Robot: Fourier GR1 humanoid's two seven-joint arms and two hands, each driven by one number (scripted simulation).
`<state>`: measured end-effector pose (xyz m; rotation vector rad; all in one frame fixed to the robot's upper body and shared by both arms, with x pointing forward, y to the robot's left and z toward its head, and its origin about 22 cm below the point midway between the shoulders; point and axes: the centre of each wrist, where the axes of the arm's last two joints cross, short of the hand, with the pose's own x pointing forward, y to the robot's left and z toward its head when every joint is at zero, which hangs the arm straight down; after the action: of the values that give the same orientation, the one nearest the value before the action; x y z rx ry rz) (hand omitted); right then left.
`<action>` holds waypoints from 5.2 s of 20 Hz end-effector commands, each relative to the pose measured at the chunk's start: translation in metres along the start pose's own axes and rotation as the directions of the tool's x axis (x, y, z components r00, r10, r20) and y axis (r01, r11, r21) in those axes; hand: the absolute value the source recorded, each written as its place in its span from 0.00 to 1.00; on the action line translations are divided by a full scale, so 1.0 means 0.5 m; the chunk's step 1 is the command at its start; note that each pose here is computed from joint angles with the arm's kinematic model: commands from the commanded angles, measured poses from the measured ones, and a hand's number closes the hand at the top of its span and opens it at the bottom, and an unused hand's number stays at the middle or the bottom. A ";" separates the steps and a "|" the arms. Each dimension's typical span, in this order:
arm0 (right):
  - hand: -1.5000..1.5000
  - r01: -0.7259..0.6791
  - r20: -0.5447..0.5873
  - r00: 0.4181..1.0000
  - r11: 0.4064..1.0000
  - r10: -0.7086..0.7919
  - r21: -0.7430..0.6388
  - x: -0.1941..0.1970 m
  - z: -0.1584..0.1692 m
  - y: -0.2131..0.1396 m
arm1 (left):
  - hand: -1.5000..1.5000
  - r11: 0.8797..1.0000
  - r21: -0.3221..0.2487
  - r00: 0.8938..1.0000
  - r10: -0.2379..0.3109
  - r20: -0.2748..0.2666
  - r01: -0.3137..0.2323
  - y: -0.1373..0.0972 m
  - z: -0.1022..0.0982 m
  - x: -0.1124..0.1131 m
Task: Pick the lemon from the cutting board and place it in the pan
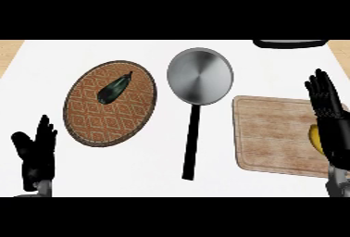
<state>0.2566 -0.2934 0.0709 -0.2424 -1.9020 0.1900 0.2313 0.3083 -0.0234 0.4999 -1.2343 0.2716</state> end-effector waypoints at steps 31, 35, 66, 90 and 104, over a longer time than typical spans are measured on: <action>0.00 -0.657 0.349 0.740 0.506 0.576 0.559 0.144 -0.125 -0.455 | 0.50 0.898 -0.437 0.959 0.166 0.229 -0.052 -0.086 0.000 0.204; 0.00 -0.673 0.371 0.693 0.370 0.618 0.640 0.124 -0.132 -0.424 | 0.50 0.900 -0.434 0.959 0.159 0.234 -0.044 -0.096 -0.020 0.217; 0.00 -0.744 0.517 0.376 -0.082 0.769 0.664 0.099 -0.031 -0.253 | 0.50 0.906 -0.421 0.960 0.161 0.231 -0.051 -0.067 -0.009 0.200; 0.00 -0.709 0.482 0.390 -0.079 0.784 0.701 -0.077 -0.060 -0.176 | 0.50 0.906 -0.419 0.963 0.161 0.215 -0.058 -0.075 0.004 0.194; 1.00 -0.722 0.543 0.462 -0.059 0.701 0.690 -0.145 -0.087 -0.118 | 0.50 0.909 -0.413 0.964 0.157 0.216 -0.056 -0.063 -0.006 0.182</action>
<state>0.3113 -0.3805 0.0510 -0.5408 -1.1245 1.9468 0.2793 0.2755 0.0576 0.1014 -1.5185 0.0403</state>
